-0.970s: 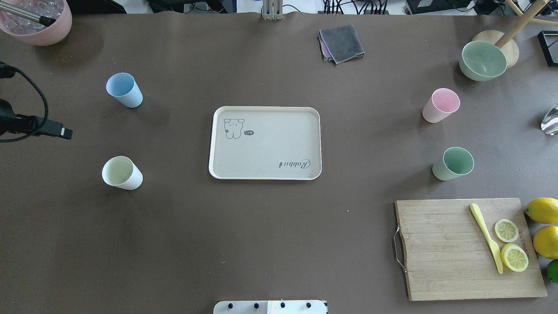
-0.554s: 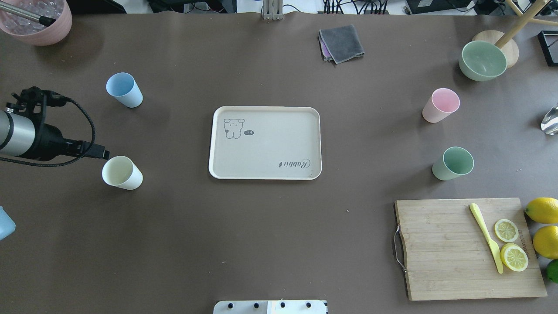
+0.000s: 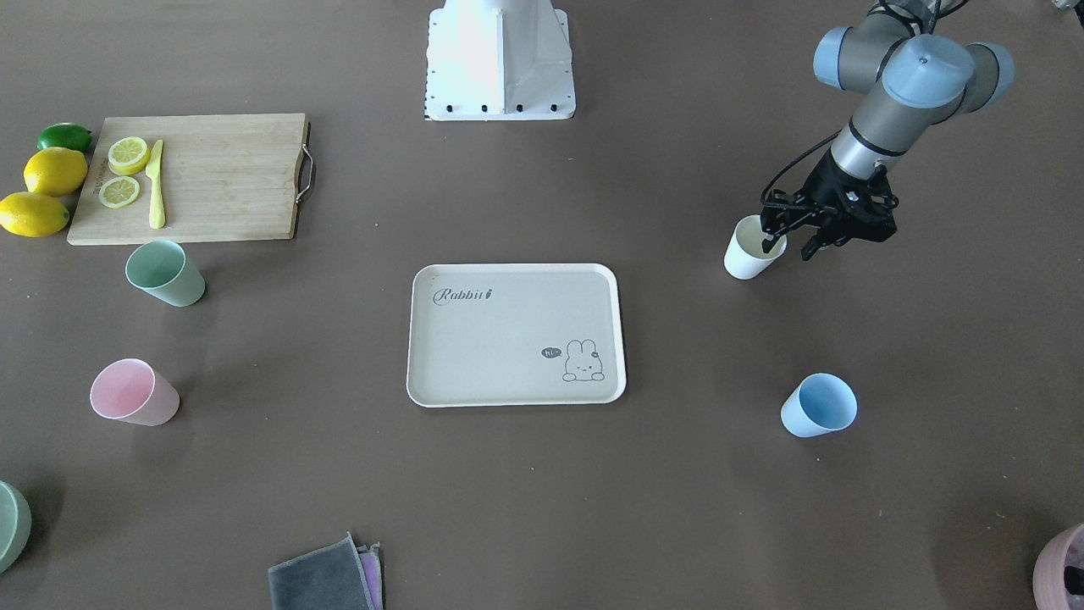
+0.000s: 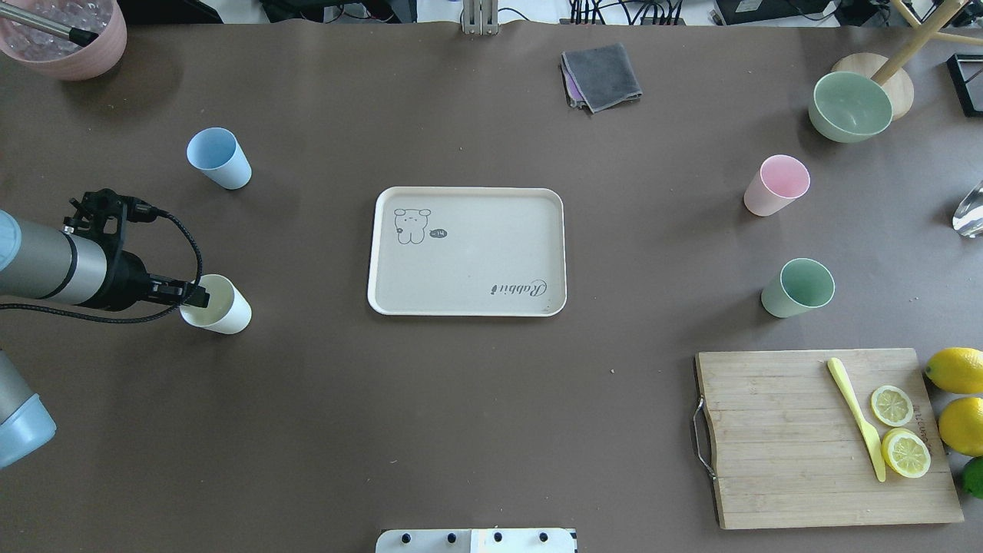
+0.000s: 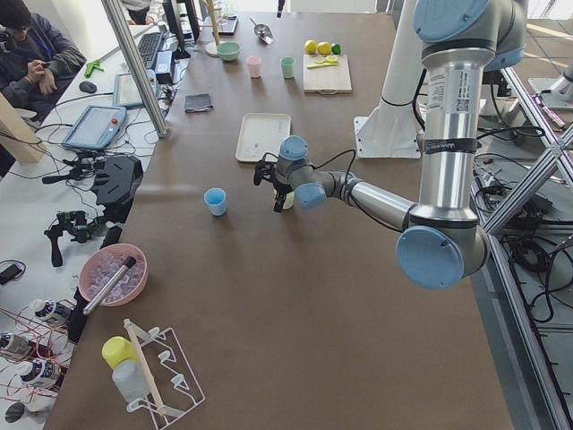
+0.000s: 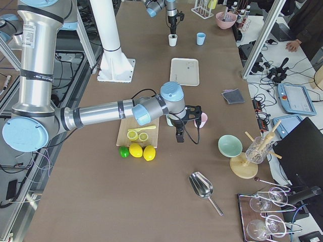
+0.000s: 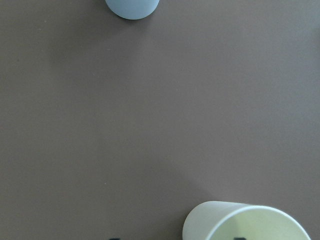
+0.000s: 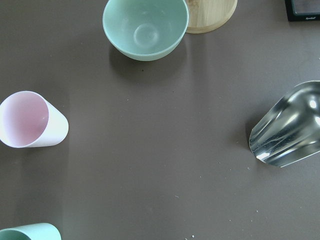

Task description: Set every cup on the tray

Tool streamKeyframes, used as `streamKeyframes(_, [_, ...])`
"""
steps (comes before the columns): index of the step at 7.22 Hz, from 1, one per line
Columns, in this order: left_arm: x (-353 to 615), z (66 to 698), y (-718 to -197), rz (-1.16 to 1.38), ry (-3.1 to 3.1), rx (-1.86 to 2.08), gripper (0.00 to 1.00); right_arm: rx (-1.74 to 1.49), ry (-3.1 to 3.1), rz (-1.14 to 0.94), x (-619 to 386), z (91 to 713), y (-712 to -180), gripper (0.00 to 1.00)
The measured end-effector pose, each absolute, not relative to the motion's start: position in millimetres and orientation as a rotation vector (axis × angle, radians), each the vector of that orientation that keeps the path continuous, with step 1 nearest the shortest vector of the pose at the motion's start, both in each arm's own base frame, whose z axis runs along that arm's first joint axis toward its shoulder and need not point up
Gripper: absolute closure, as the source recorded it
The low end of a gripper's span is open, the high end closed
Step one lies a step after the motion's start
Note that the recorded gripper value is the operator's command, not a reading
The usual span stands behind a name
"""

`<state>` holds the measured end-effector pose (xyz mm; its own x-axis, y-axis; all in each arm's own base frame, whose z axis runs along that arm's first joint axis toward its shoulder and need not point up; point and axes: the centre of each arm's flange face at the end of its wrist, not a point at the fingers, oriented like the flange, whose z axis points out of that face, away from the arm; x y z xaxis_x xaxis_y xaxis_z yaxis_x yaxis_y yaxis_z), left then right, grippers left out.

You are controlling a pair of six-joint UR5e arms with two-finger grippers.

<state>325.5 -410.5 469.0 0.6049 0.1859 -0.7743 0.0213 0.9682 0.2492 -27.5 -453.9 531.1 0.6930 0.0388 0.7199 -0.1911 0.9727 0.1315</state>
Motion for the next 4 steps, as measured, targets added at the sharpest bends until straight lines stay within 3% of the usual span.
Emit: streamKeyframes(4, [346.8,427.4,-410.4,0.143,0.959,0.243,1.00,0.190,-0.795,0.131,-29.7,536.5,-454.1,0.00])
